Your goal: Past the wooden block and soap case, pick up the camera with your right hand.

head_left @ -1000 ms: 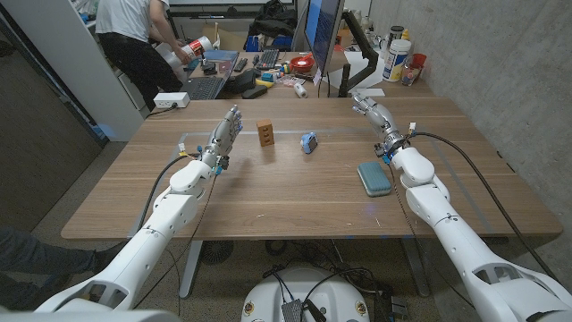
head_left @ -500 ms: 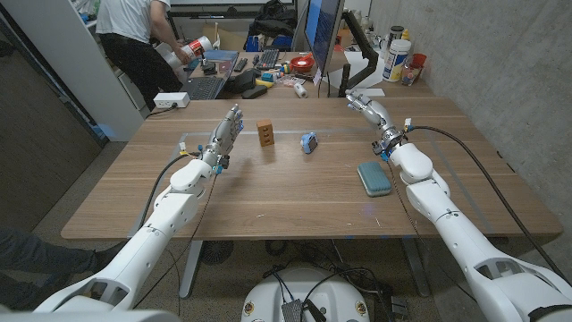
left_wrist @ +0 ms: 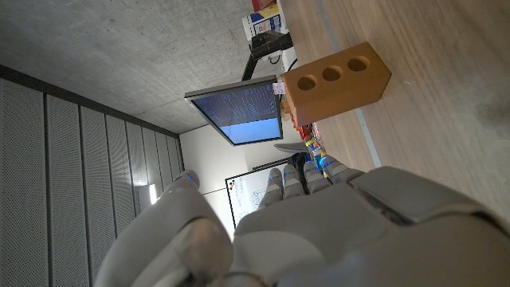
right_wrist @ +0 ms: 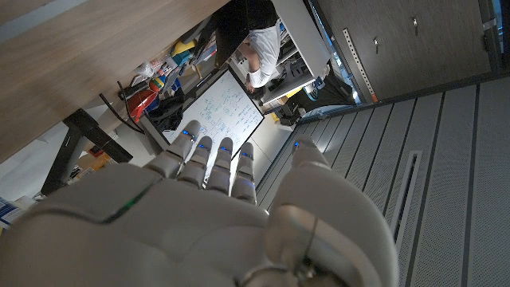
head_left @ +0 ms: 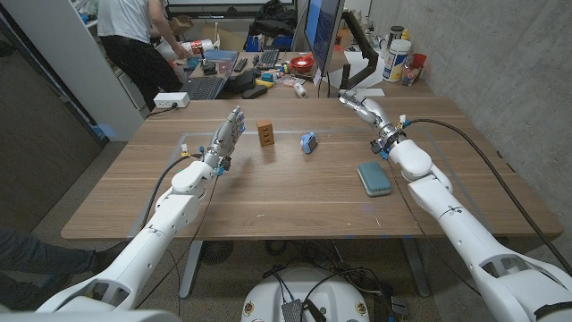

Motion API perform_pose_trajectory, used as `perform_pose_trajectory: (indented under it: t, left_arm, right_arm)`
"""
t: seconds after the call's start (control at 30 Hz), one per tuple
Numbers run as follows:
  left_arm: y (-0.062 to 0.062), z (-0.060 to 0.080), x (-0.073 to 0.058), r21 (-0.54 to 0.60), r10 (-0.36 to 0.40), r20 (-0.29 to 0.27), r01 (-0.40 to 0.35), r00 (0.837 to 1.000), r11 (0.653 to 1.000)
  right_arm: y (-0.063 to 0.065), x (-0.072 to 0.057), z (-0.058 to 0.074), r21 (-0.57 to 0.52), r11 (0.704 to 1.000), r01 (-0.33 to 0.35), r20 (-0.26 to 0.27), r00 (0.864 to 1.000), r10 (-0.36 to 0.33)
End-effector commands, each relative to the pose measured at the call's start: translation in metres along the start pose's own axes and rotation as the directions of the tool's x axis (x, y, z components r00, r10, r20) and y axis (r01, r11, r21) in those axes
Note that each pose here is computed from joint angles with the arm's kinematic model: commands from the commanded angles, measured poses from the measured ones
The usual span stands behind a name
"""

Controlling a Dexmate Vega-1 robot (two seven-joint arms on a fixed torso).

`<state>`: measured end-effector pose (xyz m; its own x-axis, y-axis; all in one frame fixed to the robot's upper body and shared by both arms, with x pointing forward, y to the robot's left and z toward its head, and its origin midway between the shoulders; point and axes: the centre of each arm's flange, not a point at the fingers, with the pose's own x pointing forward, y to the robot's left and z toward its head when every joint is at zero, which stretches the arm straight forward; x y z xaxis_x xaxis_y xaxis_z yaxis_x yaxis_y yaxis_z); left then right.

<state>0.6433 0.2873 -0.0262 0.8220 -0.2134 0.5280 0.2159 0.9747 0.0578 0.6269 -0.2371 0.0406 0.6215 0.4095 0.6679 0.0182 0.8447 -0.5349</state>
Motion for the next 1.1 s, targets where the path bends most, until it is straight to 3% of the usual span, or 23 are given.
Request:
perform_pose_trajectory:
  t: [0.03,0.53,1.1]
  left_arm:
    - [0.000,0.001,-0.004,-0.002,0.004,0.001,-0.004,1.000,1.000]
    - [0.001,0.000,-0.004,-0.009,0.006,0.009,-0.006,1.000,1.000]
    - [0.001,-0.005,0.000,-0.018,0.003,0.005,-0.003,1.000,1.000]
  right_arm:
    - [0.005,0.005,0.013,-0.109,0.993,-0.040,0.009,0.999,0.041]
    - [0.015,0.011,0.029,-0.232,0.971,-0.055,-0.001,0.998,0.056]
    - [0.028,0.013,0.036,-0.327,0.942,-0.076,-0.039,0.997,0.067]
